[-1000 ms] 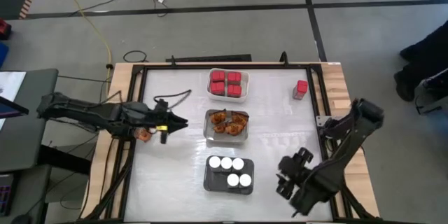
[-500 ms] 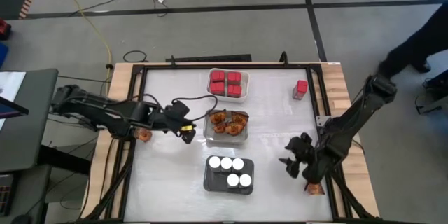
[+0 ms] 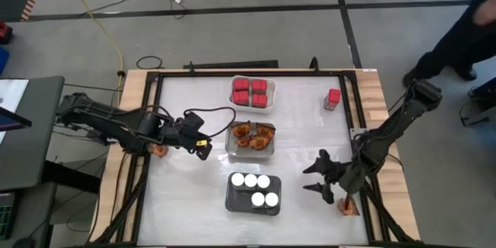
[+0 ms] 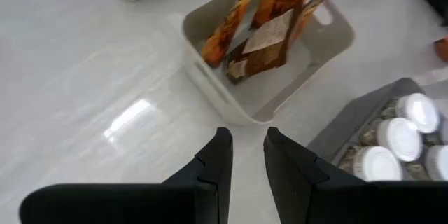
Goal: Sort spices by type
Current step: Put the orange seasoning bag into the gray bin
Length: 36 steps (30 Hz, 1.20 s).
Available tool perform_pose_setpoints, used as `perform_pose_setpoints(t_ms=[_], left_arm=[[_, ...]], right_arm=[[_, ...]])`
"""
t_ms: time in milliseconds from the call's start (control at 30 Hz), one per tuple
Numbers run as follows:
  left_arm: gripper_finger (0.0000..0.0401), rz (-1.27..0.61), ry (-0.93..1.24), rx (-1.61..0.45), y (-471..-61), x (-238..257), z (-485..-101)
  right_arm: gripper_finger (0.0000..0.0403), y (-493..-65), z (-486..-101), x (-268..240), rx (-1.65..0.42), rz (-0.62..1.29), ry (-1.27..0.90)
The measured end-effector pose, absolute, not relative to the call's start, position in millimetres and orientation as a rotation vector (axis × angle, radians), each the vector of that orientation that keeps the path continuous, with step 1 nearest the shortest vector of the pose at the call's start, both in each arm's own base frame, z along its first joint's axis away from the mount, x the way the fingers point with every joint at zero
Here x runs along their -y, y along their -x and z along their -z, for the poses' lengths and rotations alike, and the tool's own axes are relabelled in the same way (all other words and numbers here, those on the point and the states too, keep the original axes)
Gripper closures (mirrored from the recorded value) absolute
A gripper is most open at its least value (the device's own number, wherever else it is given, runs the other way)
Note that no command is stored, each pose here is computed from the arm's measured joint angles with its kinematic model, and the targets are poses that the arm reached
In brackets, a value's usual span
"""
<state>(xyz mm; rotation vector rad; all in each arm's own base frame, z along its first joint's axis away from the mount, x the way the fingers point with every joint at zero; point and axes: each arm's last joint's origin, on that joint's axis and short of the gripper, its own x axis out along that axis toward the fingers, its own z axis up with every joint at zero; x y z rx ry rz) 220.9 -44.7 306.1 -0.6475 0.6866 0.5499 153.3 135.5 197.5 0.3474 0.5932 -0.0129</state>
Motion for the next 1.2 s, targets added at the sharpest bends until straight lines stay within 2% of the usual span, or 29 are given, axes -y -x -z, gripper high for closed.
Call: perform_pose_setpoints(t_ms=[100, 200, 300, 433, 500, 667, 867, 1200], left_arm=[[0.0327, -0.558, 0.642, -0.705, -219, 45, -305], [0.0327, -0.547, 0.619, -0.716, -219, 46, -304], [0.0327, -0.537, 0.600, -0.721, -218, 47, -304], [0.0327, -0.510, 0.573, -0.739, -218, 47, -304], [0.0327, -0.494, 0.557, -0.749, -218, 48, -304], [0.0327, -0.473, 0.523, -0.766, -218, 48, -304], [0.0327, -0.470, 0.516, -0.768, -213, 46, -307], [0.0327, -0.444, 0.532, -0.733, -200, 45, -317]], right_arm=[[0.0120, -158, -191, -143, -0.599, -0.024, -0.289], [0.0162, -168, -188, -151, -0.602, -0.027, -0.261], [0.0232, -180, -186, -160, -0.623, -0.008, -0.242], [0.0352, -197, -186, -174, -0.635, 0.001, -0.228], [0.0385, -204, -188, -182, -0.635, -0.004, -0.213], [0.0379, -226, -193, -199, -0.626, 0.000, -0.213], [0.0390, -247, -194, -215, -0.625, 0.001, -0.187], [0.0389, -258, -192, -216, -0.637, 0.025, -0.199]])
